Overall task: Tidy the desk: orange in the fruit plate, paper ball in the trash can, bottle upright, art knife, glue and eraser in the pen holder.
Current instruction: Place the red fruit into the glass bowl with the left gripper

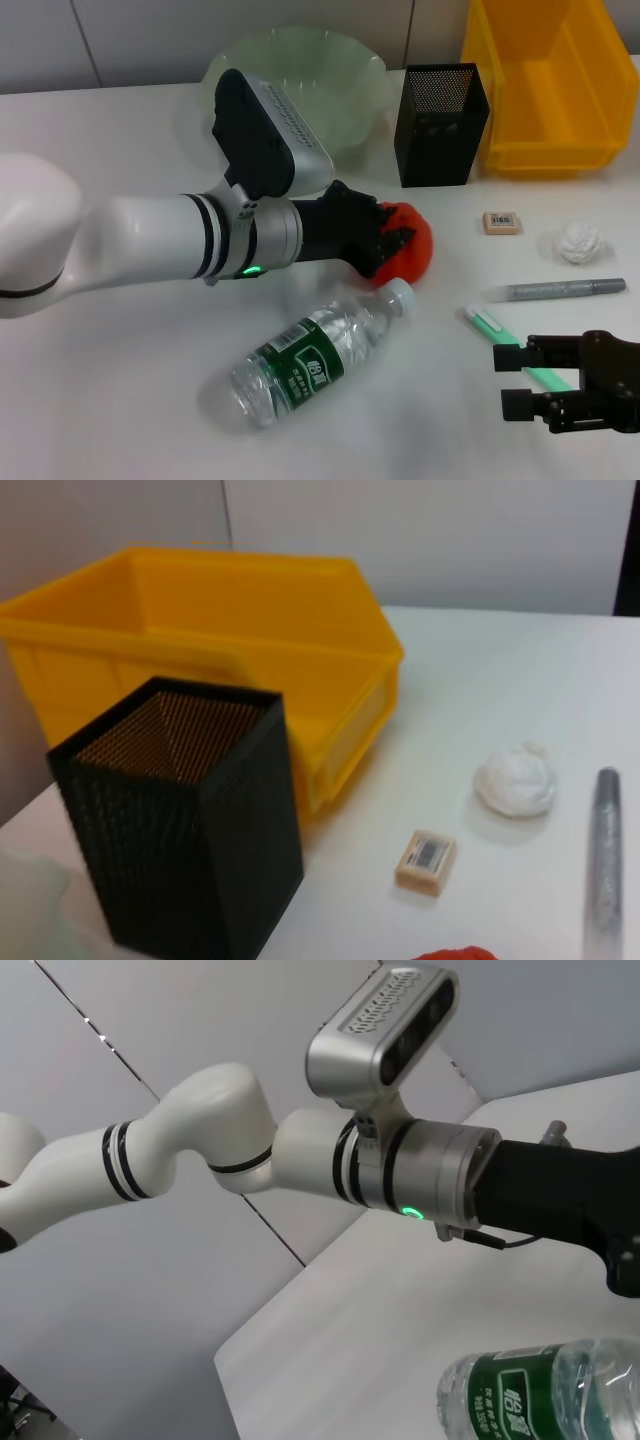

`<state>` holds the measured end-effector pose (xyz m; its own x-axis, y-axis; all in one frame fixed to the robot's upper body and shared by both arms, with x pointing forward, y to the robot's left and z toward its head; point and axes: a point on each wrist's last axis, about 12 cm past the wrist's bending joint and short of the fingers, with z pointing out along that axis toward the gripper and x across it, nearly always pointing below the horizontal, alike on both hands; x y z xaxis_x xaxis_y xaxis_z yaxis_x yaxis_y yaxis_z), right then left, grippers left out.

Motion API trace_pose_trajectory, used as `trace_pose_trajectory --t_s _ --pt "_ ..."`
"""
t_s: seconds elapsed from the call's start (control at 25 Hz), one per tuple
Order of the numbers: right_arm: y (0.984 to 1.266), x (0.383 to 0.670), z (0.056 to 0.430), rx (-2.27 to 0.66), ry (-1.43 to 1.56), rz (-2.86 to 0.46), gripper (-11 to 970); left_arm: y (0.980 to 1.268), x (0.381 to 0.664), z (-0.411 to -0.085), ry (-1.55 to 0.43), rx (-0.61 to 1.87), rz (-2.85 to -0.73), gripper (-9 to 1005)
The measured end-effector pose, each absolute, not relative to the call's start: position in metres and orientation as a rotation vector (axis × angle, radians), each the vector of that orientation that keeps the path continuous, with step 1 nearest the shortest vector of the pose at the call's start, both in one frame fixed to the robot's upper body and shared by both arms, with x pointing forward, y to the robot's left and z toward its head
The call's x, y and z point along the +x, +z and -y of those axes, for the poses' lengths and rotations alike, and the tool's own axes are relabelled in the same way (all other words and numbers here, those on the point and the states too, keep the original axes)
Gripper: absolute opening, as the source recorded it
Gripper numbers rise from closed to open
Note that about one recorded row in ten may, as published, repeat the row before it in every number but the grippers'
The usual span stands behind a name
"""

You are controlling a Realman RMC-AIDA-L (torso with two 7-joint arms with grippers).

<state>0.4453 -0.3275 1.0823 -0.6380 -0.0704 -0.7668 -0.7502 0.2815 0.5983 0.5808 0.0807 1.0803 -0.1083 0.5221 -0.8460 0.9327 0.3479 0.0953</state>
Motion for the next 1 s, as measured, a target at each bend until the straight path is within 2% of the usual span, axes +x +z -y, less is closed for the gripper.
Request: trace_pose_trajectory --t_s 0.28,0.72,0.8,1.0 --pt "1.081 0.447 0.326 -0.733 1.399 -1.927 759 1.094 0.574 -0.081 -0.608 1.289 -1.687 202" --pt "1.081 0.450 0.323 -0.738 1.407 -1.923 759 1.115 0.579 -0.101 -0.540 1.199 -1.638 98" --pt "1.080 0.452 0.318 -0.753 1.430 -1.924 759 1.131 0.589 -0.113 -0.479 1.155 -1.614 84" --pt "1.075 0.454 0.311 -0.775 1.441 -1.948 759 1.142 0.600 -0.121 -0.448 1.103 -1.601 63"
